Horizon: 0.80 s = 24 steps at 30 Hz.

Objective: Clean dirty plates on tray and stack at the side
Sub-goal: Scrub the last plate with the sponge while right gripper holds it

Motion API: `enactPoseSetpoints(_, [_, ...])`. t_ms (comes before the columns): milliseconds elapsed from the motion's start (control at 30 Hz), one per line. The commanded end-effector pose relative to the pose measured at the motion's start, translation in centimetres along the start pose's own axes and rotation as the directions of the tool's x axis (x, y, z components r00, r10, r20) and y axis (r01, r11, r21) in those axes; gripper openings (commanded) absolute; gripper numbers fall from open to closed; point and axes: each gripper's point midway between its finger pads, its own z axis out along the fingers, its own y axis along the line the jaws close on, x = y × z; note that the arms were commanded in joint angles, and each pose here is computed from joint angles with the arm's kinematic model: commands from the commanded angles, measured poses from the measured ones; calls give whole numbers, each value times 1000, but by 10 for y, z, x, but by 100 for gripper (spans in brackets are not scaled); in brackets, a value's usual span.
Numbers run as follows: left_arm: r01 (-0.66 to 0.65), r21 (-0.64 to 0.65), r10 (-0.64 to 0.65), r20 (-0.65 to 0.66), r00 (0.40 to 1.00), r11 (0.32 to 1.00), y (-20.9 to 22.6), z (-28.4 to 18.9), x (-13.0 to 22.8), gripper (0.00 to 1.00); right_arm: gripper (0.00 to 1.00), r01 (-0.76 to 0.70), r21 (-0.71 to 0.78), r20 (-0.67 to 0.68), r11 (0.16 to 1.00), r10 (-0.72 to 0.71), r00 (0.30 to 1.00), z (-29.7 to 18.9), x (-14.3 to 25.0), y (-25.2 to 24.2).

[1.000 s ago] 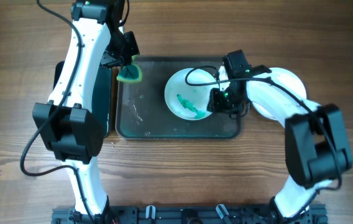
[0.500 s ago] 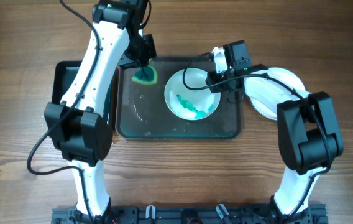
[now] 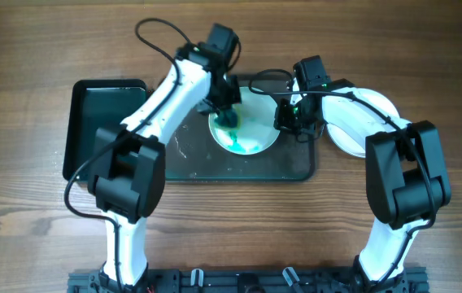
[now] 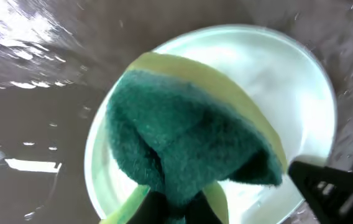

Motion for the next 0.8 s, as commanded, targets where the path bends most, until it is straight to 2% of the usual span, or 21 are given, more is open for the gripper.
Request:
enactPoseSetpoints(0, [22,-5,-22,-40,999,1000,6,21,16,4,4,-12,29,-52,1000,14,999,11,14,-11])
enactPoseSetpoints(133, [8,-7,-8,-47,999,1000,8,48,23,4,4,-11,26,-53,1000,13,999,11,14,-10])
enactPoseSetpoints(200, [-1,5,2,-123,992,1000,2,70,41,4,4,-11,26,-53,1000,12,999,11,15,-10])
enactPoseSetpoints(267, [-34,179,73,-216,974,983,-30,74,60,4,4,-11,25,-54,1000,12,998,11,15,-10])
enactPoseSetpoints(333, [-114,424,222,-215,951,898,-71,60,66,4,4,-11,22,-55,1000,13,998,11,15,-10])
enactPoseSetpoints(367, [-136,495,261,-193,946,858,-82,55,64,4,4,-11,23,-56,1000,13,998,11,15,-10])
enactPoseSetpoints(433, [-145,507,254,-152,955,850,-82,54,51,4,4,-11,23,-55,1000,13,998,11,15,-10])
enactPoseSetpoints(467, [-120,465,207,-142,968,877,-72,57,41,4,4,-11,23,-55,1000,12,998,11,15,-10])
enactPoseSetpoints(500, [-52,349,104,-130,986,936,-47,65,27,4,4,-11,23,-55,1000,13,998,11,15,-10])
enactPoseSetpoints(567, [50,95,-44,-69,997,994,8,69,3,4,4,-11,23,-56,1000,12,998,11,15,-10])
enactPoseSetpoints(600, [93,-15,-93,-40,995,996,32,65,-3,4,4,-11,23,-55,1000,12,998,11,15,-10])
enactPoseSetpoints(633, [151,-165,-153,1,988,975,63,55,-9,4,4,-11,22,-53,1000,12,998,11,15,-10])
enactPoseSetpoints(667, [185,-262,-182,33,983,947,81,44,-11,4,4,-11,22,-53,1000,12,998,11,15,-10])
enactPoseSetpoints(767, [183,-334,-183,32,983,925,90,33,-7,4,4,-11,22,-53,1000,12,999,11,15,-10])
